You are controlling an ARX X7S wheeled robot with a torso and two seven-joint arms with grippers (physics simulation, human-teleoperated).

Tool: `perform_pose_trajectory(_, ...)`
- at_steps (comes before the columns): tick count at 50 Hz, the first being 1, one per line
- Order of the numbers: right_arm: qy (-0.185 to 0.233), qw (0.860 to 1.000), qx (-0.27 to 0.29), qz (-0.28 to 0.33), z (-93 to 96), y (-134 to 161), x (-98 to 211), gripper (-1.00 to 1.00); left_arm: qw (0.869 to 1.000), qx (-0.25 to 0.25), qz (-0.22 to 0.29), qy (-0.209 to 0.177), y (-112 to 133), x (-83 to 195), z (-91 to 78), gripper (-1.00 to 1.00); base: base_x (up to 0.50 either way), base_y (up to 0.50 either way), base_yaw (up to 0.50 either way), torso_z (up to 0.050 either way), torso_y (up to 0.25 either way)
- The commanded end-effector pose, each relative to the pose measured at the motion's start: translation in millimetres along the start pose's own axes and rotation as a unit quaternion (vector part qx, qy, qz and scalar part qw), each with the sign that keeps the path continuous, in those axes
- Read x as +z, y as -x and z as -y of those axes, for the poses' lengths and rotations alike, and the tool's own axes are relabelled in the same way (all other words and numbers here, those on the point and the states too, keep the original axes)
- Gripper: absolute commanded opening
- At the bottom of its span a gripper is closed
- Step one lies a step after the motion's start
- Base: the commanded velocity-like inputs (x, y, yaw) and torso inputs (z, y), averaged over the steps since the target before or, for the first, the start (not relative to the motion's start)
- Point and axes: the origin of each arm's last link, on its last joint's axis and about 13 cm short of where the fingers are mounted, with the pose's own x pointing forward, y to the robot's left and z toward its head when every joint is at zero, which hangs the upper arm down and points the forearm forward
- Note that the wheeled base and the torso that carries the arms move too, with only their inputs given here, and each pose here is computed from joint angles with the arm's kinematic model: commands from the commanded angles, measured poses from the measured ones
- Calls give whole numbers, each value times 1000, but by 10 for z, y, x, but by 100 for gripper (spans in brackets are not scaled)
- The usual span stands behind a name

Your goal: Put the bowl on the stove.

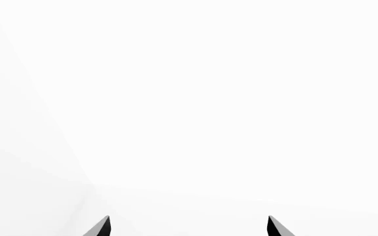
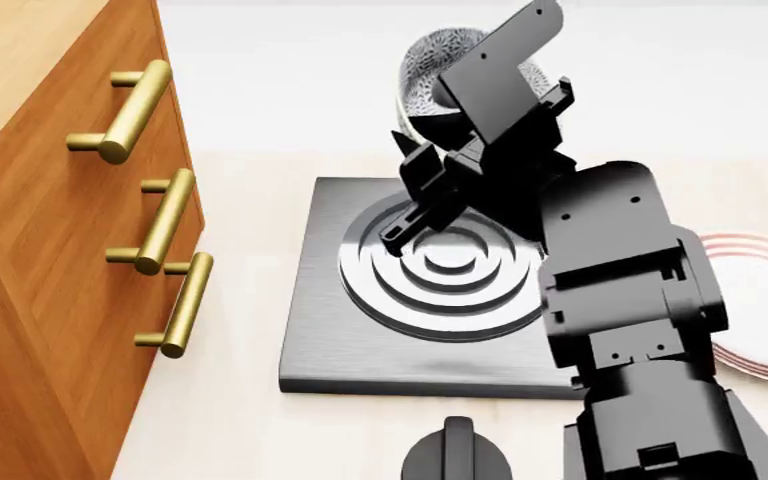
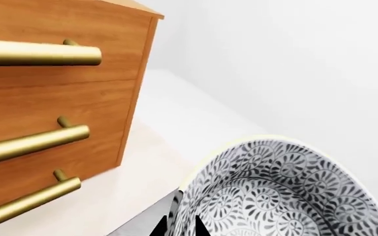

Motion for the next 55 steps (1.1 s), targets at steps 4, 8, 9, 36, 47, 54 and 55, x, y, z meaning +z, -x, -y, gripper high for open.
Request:
perform_pose_trajectory(4,-36,999,15,-8,-169,-132,2,-100,1000,1,12,-11,-22,14,-24,100,0,0,0,0,0)
perform_pose_trajectory(8,-44,999,7,-24,-182,-125,-38,-100,1000,1,11,-9,-18,6,-22,100,0,0,0,0,0)
perform_pose_trajectory(9,-50,998,2,-30,-194,-121,-72,-100,1000,1,10,-8,-17,2,-20,100,0,0,0,0,0)
perform_pose_trajectory(36,-76,997,-6,-34,-292,-113,-281,-100,1000,2,8,-9,-7,-11,-20,100,0,0,0,0,0)
perform_pose_trajectory(47,-86,996,-6,-29,-310,-120,-293,-100,1000,3,9,-9,-6,-9,-21,100,0,0,0,0,1)
perform_pose_trajectory(54,-66,998,-8,-24,-304,-122,-290,-100,1000,3,9,-8,-3,-11,-22,100,0,0,0,0,0)
perform_pose_trajectory(55,-66,998,-8,-24,-304,-122,-290,-100,1000,3,9,-8,-3,-11,-22,100,0,0,0,0,0)
